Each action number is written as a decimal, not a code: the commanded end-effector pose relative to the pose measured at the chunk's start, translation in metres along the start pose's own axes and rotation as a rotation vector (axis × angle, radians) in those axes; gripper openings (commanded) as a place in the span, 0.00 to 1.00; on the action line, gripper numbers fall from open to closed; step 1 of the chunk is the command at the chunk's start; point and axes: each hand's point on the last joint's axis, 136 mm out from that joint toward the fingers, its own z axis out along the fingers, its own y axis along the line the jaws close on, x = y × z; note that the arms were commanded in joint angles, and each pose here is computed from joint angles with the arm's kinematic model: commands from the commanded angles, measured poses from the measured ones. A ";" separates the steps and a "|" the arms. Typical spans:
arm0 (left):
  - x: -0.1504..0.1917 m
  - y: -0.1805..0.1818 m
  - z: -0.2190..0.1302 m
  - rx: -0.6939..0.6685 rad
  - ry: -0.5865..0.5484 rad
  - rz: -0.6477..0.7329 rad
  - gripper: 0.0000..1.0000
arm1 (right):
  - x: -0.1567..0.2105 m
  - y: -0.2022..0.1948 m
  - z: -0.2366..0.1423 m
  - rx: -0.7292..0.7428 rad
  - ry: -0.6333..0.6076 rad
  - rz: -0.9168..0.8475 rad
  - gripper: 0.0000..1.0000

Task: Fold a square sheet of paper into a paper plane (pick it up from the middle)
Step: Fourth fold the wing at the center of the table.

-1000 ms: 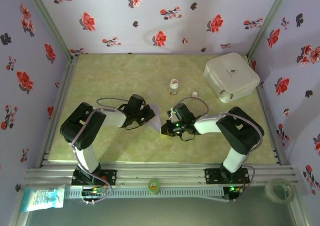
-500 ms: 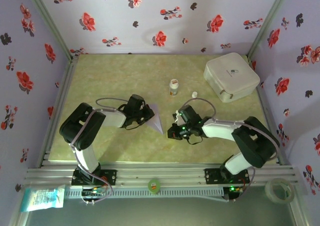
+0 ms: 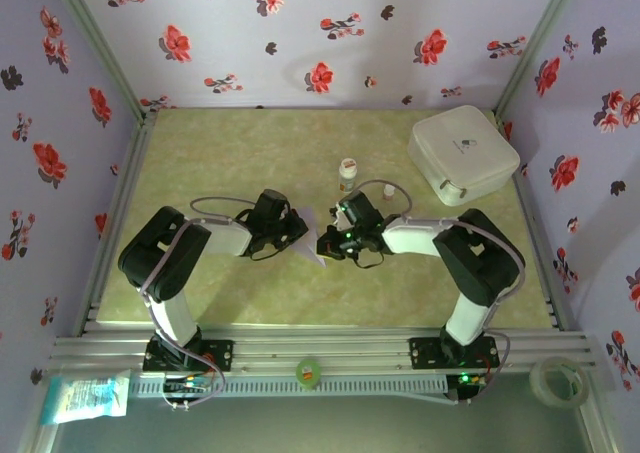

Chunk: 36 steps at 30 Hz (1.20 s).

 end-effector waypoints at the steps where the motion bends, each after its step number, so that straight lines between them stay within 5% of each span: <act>1: 0.008 0.039 -0.001 -0.138 0.002 -0.023 0.02 | -0.013 0.010 0.007 -0.034 -0.006 0.024 0.02; 9: 0.007 0.034 0.000 -0.132 0.005 -0.004 0.02 | -0.004 -0.035 0.024 0.086 0.020 0.073 0.02; 16: -0.004 -0.004 -0.011 -0.054 0.004 0.107 0.07 | 0.019 -0.063 0.023 0.100 0.067 0.117 0.00; 24: 0.001 -0.017 -0.036 -0.053 0.039 0.241 0.03 | 0.016 -0.063 0.022 0.087 0.072 0.109 0.00; 36: 0.003 -0.015 -0.011 -0.043 0.092 0.268 0.01 | 0.016 -0.068 0.023 0.109 0.073 0.107 0.00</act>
